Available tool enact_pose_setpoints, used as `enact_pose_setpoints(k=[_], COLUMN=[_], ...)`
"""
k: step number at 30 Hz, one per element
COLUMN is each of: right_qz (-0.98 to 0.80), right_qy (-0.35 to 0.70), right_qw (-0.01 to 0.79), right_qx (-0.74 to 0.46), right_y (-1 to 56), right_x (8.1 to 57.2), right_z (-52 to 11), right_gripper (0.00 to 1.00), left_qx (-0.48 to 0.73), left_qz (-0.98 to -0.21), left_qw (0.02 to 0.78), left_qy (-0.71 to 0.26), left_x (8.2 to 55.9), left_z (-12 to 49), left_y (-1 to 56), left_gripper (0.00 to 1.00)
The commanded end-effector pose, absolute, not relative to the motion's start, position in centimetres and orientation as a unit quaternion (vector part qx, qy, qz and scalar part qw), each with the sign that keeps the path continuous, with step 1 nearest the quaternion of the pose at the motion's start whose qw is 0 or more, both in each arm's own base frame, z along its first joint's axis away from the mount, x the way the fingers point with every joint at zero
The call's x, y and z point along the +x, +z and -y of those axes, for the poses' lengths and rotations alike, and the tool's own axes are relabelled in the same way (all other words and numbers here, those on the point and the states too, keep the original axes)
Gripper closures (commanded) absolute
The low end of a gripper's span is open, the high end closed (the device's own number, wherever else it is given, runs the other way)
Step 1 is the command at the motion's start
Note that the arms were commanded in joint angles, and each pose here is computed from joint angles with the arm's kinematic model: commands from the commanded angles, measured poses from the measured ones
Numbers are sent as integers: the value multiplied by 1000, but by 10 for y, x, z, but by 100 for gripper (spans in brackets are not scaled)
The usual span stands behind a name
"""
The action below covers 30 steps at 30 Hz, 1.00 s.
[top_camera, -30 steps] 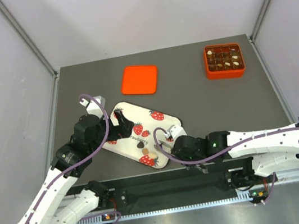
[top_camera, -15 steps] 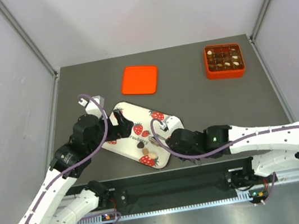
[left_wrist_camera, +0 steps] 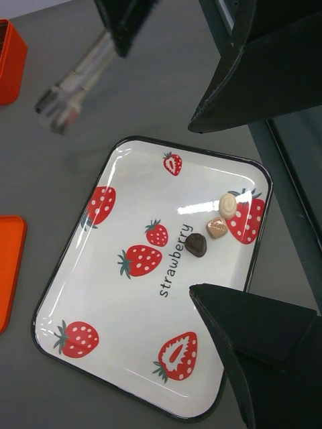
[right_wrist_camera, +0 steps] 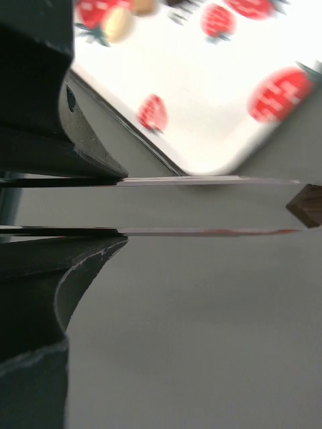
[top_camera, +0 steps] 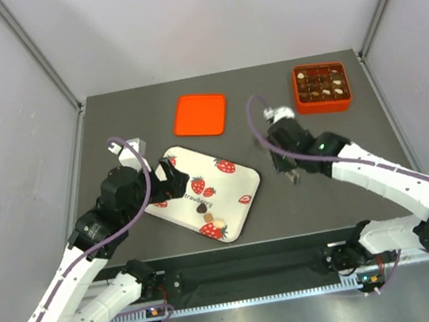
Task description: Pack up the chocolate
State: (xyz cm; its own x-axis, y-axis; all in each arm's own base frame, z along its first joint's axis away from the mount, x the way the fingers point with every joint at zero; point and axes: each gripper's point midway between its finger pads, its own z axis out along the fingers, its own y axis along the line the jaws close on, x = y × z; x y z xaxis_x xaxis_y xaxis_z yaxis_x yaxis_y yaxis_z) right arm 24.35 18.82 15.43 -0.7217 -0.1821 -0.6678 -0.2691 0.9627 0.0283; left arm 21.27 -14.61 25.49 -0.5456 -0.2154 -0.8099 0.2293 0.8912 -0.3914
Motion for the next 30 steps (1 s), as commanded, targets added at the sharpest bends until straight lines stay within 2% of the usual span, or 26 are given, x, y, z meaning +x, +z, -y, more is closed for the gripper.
enact_pose_setpoints(k=[1,5,12,23,30], right_qz=[-908,-903,-900,-905,-912], right_qy=[35,-16,-33,-30,-28], right_qw=[413,429,427,415,400], right_qx=[-57,27,85,90,87], right_y=[201,217,218,193,174], right_x=[296,346,395,428,432], right_z=[-146,-85,-39,-30,-32], right_gripper=[65,65,65,63,62], left_qx=[5,8,11,8,8], left_qz=[-833,-833,-835,-839,-841], left_qw=[499,497,496,489,487], left_qy=[-240,-243,-238,-238,-234], left_x=[213,212,211,213,216], left_z=[143,145,143,146,146], left_y=[275,275,272,260,258], left_gripper=[1,1,1,1,1])
